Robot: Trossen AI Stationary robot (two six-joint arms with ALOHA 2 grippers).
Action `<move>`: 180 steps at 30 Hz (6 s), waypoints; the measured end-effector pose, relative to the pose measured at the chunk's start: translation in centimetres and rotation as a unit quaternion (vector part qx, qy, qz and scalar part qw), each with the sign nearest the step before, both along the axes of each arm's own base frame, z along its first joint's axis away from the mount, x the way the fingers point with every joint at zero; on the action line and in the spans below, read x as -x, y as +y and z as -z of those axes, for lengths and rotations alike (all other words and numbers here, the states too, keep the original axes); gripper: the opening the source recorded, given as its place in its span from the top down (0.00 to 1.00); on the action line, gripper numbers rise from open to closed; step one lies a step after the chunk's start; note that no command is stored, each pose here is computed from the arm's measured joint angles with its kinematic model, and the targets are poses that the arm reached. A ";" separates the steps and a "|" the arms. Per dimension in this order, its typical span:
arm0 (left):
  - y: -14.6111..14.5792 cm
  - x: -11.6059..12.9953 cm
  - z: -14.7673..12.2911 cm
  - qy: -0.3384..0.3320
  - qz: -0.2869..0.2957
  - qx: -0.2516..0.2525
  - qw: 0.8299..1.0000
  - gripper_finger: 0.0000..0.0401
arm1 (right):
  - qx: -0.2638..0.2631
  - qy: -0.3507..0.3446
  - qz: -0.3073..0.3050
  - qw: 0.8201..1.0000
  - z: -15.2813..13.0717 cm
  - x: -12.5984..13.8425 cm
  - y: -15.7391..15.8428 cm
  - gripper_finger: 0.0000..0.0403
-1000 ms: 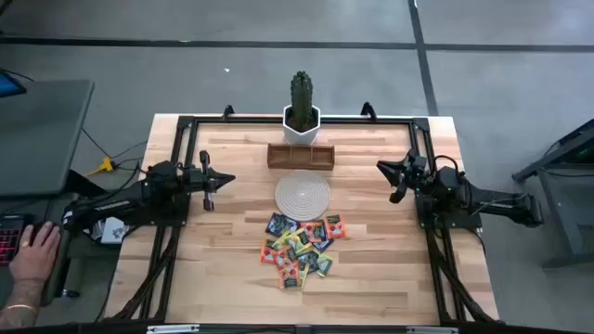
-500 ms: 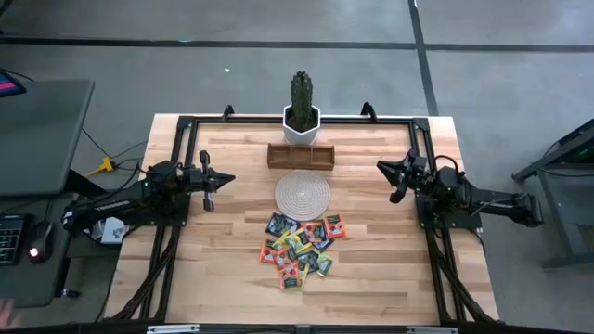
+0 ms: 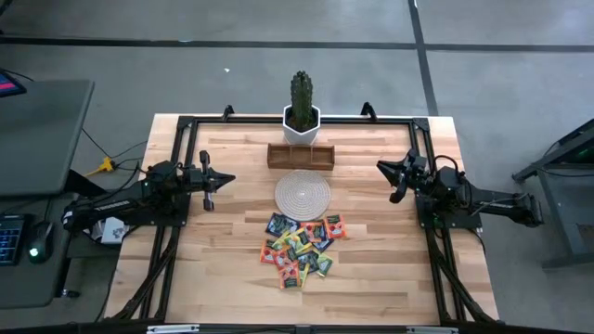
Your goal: Pick & Place Tea
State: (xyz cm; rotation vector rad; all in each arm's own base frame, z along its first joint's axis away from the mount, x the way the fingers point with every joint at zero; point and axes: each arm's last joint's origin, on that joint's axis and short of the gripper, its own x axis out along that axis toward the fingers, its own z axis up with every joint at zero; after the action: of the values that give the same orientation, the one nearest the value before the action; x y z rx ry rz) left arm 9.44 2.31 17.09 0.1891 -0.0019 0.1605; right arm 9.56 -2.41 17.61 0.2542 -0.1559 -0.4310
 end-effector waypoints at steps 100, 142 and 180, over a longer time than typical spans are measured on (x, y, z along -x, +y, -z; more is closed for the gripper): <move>-3.5 -5.7 -1.7 0.164 0.202 0.231 0.938 0.83 | -0.029 0.227 -0.097 0.969 -17.4 -7.6 0.6 0.89; -22.1 -18.0 4.2 0.291 -0.016 0.200 0.935 0.83 | -0.133 0.376 -0.237 0.886 -8.1 -18.0 9.3 0.98; -21.6 -18.4 7.1 0.330 -0.046 0.166 0.928 0.83 | -0.465 0.246 -0.287 0.801 3.4 -22.3 11.4 0.61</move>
State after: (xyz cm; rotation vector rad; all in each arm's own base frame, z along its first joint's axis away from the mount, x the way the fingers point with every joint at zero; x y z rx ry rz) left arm 27.80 -19.24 9.97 -0.1037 0.7049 0.1819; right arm 31.82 9.00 14.24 1.1154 0.6688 0.0862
